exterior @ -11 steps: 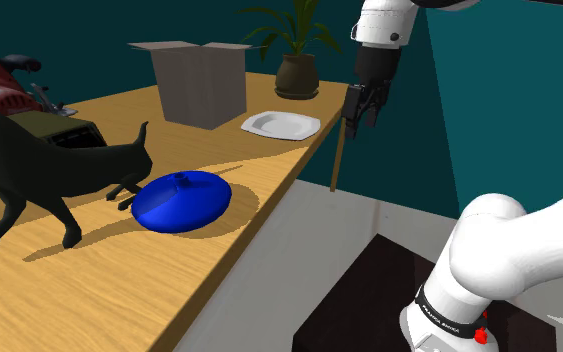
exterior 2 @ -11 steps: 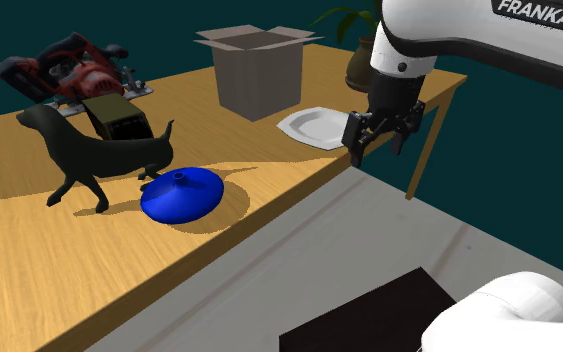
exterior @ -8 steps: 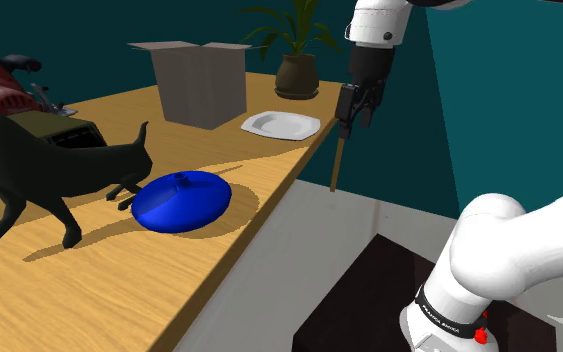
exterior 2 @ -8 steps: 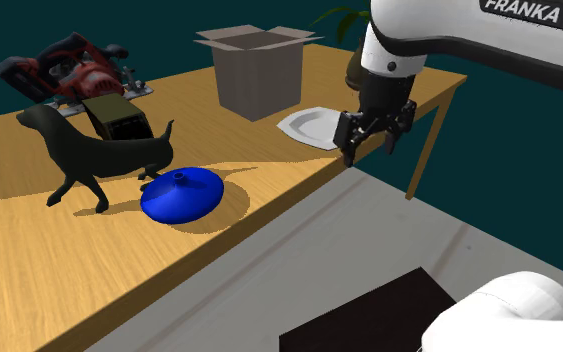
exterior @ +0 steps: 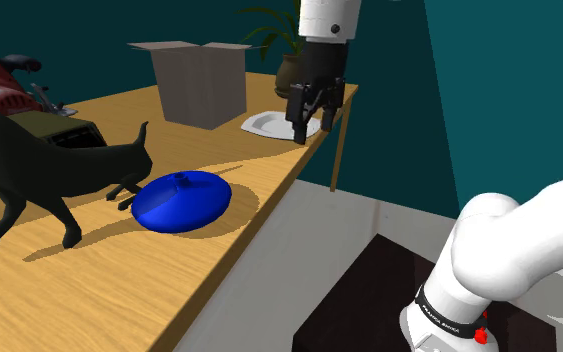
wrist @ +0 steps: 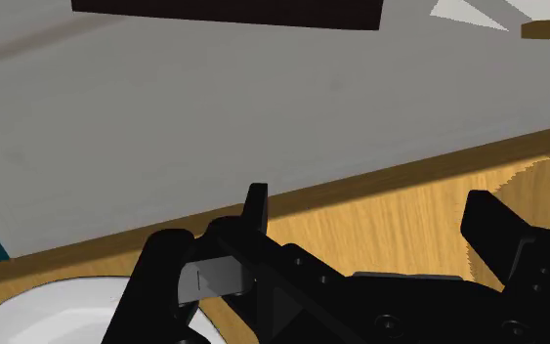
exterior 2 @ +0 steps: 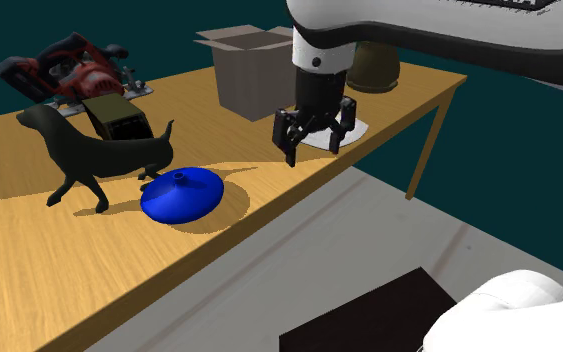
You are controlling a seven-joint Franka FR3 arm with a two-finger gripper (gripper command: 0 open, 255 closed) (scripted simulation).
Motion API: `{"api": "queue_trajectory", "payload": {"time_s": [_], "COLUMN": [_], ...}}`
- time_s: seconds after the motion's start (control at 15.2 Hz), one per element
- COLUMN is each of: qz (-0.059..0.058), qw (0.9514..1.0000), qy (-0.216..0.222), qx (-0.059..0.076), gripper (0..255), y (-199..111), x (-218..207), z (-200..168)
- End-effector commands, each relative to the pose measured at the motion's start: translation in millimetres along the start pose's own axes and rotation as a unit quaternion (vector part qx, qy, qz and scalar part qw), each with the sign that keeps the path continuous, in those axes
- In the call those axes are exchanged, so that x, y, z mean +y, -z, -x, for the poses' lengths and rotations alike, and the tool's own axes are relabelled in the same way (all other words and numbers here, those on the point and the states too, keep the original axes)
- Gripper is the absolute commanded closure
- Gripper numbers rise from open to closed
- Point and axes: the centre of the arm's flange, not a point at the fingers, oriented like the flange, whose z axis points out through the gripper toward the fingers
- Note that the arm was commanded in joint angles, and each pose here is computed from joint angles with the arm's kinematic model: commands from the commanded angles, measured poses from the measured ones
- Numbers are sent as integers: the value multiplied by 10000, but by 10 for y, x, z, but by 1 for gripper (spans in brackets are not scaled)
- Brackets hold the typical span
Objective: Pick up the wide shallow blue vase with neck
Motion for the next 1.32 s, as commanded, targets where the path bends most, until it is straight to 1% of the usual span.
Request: {"api": "queue_trajectory", "payload": {"time_s": [0.0,1.12,1.25], "qz": [-30,-218,-218], "qw": [10000,9990,9990], "qy": [37,355,356], "qx": [-16,-173,-173], "gripper": [0,0,0], "y": [17,155,50], "x": [-207,-2228,-2227], "z": [-133,-1018,-1017]}}
